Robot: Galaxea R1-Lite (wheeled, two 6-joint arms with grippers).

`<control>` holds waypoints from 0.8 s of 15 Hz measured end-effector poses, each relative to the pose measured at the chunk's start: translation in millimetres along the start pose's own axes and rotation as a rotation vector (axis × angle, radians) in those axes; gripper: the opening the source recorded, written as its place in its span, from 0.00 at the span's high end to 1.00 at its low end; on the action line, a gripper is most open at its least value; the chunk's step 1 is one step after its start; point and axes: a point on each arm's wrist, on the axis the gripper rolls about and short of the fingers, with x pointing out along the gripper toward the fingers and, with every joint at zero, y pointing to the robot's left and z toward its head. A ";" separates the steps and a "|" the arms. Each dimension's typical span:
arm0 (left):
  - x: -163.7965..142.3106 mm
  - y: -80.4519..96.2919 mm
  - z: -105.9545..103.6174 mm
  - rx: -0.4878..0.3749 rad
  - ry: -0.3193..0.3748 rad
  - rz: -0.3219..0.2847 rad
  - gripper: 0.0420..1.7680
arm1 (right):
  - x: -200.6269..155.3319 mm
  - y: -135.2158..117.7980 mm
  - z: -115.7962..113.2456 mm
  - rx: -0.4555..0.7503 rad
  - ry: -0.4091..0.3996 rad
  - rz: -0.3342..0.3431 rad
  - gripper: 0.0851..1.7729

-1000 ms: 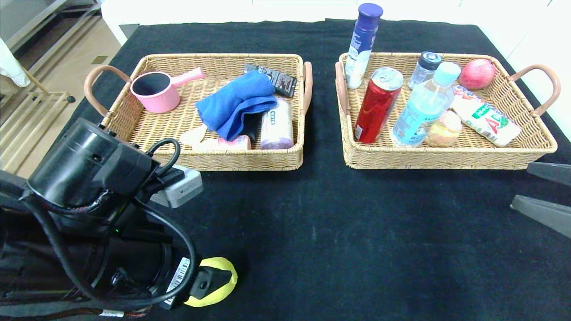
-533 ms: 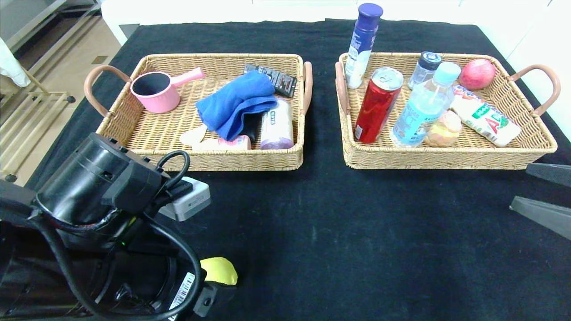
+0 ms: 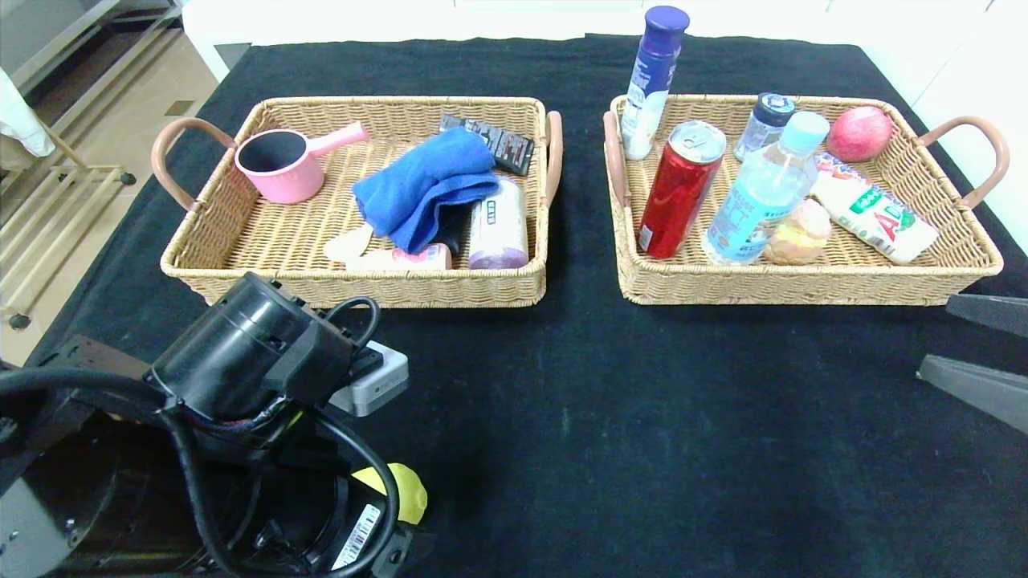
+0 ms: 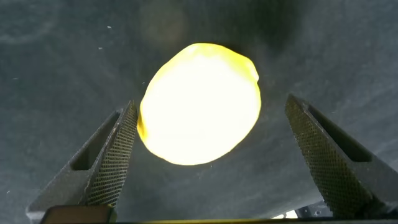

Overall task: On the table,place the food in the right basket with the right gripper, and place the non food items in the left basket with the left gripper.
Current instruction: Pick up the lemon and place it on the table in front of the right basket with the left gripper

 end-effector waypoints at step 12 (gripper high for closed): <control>17.1 -2.4 -1.2 0.012 0.052 0.043 0.03 | 0.0 0.0 -0.2 0.001 0.001 0.001 0.04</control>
